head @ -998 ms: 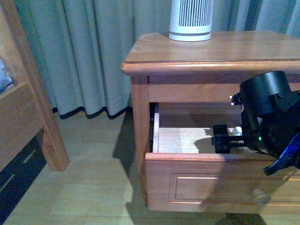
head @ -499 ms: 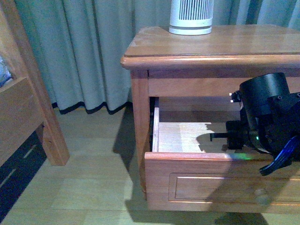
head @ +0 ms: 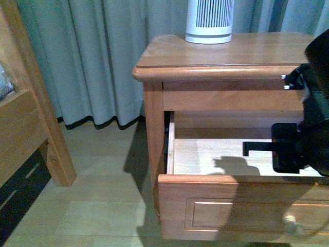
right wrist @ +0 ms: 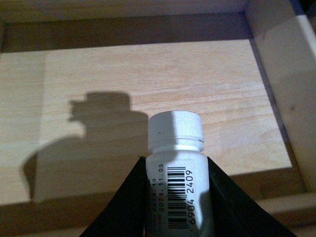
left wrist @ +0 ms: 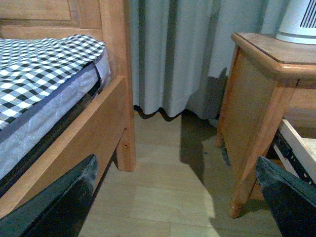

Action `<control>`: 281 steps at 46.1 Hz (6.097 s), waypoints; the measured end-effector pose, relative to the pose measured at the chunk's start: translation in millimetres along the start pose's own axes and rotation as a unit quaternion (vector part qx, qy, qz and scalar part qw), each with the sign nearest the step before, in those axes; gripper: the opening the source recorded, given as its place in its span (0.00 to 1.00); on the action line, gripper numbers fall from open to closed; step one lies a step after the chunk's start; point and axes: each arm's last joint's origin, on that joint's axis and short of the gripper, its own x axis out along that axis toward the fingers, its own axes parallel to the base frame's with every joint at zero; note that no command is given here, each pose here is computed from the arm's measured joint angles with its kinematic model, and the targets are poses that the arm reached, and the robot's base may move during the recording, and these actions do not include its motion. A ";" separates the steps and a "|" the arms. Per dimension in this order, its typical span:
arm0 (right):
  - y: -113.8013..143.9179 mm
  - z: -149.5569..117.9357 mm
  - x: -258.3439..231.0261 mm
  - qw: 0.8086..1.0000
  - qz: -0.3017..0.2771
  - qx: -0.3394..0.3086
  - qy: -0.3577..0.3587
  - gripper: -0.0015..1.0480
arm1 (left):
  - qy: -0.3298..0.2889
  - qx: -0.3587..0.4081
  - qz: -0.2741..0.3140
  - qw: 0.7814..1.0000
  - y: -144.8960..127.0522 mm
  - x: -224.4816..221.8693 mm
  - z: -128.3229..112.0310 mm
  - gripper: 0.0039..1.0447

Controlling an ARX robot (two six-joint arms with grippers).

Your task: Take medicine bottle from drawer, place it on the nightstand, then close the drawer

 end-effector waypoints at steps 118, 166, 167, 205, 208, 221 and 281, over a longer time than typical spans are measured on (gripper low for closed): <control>-77.1 -103.7 -85.0 0.994 0.020 0.080 -0.076 0.93 | 0.000 0.000 0.000 1.000 0.0 0.0 0.0 0.94; -52.1 10.9 125.4 0.983 -0.095 -0.049 -0.150 0.93 | 0.000 0.000 0.000 1.000 0.0 0.0 0.0 0.94; -52.6 10.7 126.2 0.983 -0.096 -0.053 -0.148 0.93 | 0.000 0.000 0.000 1.000 0.0 0.0 0.0 0.94; -97.6 -37.3 -129.1 0.980 -0.044 0.035 -0.193 0.93 | 0.000 0.000 0.000 1.000 0.0 0.0 0.0 0.94; -101.1 -44.3 -150.4 0.972 -0.045 0.043 -0.225 0.93 | 0.000 0.000 0.000 1.000 0.0 0.0 0.0 0.94; -101.7 -81.1 -165.7 0.962 -0.014 0.043 -0.269 0.93 | 0.000 0.000 0.000 1.000 0.0 0.0 0.0 0.94; -132.4 -92.7 -150.2 0.944 0.115 -0.018 -0.308 0.19 | 0.000 0.000 0.000 1.000 0.0 0.0 0.0 0.94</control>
